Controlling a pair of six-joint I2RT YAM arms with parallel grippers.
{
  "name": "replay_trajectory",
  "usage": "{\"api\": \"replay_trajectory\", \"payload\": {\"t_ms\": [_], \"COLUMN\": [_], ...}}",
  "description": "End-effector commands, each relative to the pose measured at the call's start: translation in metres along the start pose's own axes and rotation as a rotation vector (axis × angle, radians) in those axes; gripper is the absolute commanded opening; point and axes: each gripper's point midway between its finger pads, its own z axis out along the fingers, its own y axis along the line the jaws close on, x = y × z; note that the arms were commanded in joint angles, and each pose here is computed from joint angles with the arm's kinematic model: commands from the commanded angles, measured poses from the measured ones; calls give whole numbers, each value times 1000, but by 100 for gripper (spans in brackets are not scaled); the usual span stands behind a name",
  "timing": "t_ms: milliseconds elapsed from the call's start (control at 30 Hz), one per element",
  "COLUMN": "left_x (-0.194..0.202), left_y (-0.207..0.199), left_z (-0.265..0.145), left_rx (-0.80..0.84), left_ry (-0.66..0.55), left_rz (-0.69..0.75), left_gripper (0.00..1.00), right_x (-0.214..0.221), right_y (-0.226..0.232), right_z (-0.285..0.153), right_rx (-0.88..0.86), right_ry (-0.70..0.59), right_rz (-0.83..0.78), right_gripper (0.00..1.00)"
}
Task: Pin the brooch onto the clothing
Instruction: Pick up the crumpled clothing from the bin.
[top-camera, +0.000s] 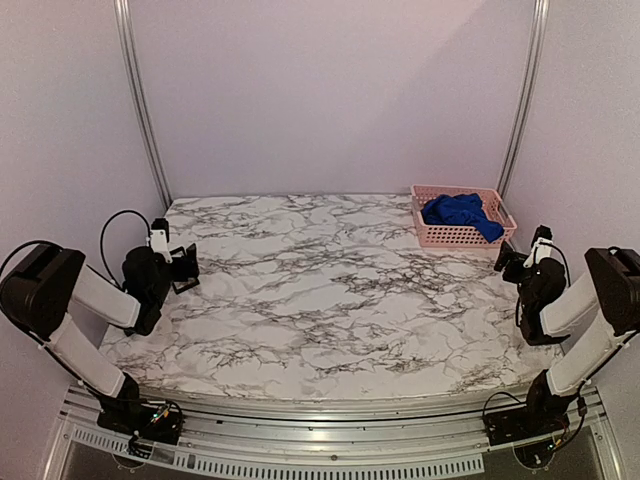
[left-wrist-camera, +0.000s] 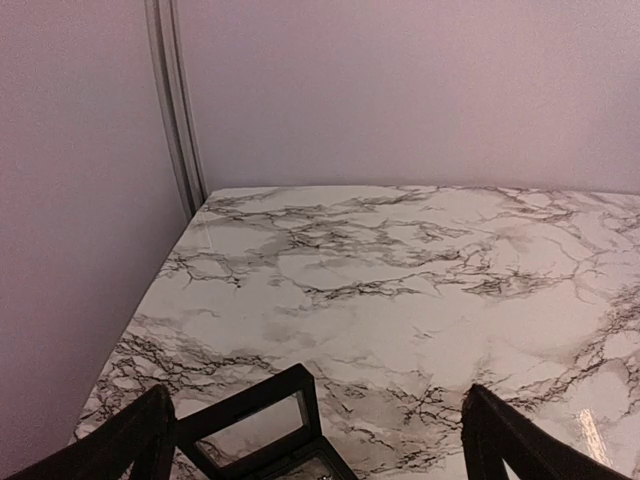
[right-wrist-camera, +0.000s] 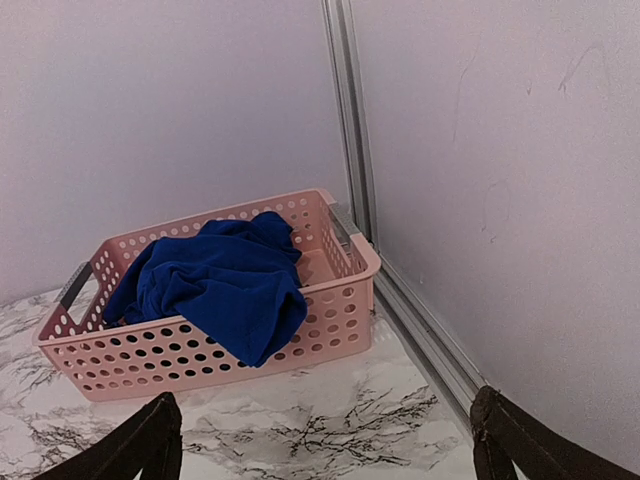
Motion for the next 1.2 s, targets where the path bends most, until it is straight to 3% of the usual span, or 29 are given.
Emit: {"api": "replay_trajectory", "payload": {"t_ms": [0,100,233,400,500,600,833,967,1167], "left_x": [3,2,2,-18,-16,-19,-13,-48,-81], "left_y": [-3,-4,-4,-6,-39,-73,-105,-114,-113], "left_z": [0,0,-1,11,20,4,-54,-72,-62], "left_rx": [9,11,16,17,196,391,642,728,672], "left_ry": [14,9,5,79,256,355,621,648,606], "left_rz": [9,9,10,28,150,207,344,351,321], "left_gripper": [99,100,98,100,100,99,97,100,99], "right_x": [-15,-34,-71,-92,-93,-99,-85,-42,23], "right_y": [2,1,24,45,60,78,112,122,152], "right_z": [6,15,25,53,72,89,140,172,199], "right_rx": [10,54,-26,-41,-63,-120,-238,-245,-302], "right_ry": [-5,36,57,278,430,521,637,706,834], "right_rz": [-5,6,13,58,59,64,91,64,-17], "right_gripper": [99,99,99,99,99,99,95,94,86]}}
